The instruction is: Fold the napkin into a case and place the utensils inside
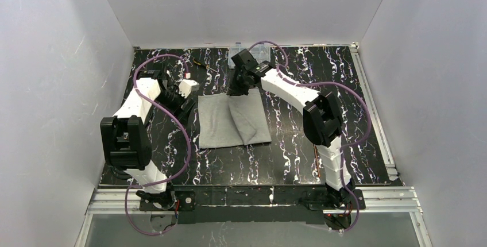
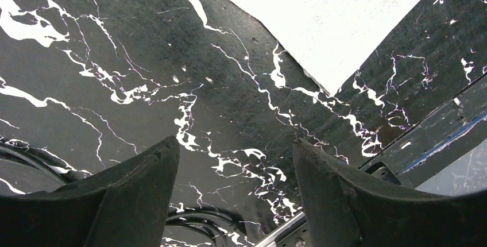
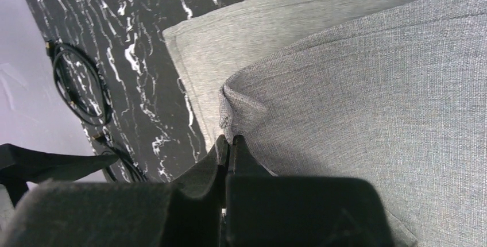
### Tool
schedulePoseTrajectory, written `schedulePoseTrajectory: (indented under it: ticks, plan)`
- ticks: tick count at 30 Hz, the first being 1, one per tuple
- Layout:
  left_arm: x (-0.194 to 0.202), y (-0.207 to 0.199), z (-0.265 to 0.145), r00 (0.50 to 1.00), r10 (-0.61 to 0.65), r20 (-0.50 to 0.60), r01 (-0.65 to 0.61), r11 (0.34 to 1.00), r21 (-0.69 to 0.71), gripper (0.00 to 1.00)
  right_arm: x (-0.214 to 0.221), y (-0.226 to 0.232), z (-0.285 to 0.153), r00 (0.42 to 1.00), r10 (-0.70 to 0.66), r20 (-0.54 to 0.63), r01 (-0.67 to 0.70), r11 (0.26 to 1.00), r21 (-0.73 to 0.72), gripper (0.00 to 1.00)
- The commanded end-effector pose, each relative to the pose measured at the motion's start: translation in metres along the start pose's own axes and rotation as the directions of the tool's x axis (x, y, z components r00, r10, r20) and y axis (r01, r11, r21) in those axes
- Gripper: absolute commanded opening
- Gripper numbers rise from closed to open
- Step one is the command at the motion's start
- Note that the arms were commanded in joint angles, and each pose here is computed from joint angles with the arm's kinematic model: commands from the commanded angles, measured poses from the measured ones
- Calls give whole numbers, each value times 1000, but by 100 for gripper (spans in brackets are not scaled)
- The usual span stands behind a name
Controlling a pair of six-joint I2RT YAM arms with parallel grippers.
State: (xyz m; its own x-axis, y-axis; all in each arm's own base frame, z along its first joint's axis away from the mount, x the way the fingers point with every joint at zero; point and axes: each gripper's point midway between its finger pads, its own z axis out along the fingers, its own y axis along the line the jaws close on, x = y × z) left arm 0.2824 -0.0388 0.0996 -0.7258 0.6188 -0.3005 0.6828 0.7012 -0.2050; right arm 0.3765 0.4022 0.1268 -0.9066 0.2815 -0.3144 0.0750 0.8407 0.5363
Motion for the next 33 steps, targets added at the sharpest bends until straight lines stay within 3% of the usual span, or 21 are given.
schedulePoseTrajectory:
  ticks: [1,13,21,33]
  plan:
    - [-1,-10,-11,999,24,40,-25,1000,15,71,-2,38,-3,999,17,34,-15,997,-79,1]
    - [5,-3,-12,999,-4,46,4,1000,17,70,5,74,-1,999,44,10,-41,983,-180,1]
    - [6,-3,-14,999,-4,45,4,1000,6,70,13,69,35,999,49,-24,-52,988,-149,2]
    - [7,-3,-22,998,-35,50,35,999,2,72,8,92,51,1000,-11,14,14,984,-180,53]
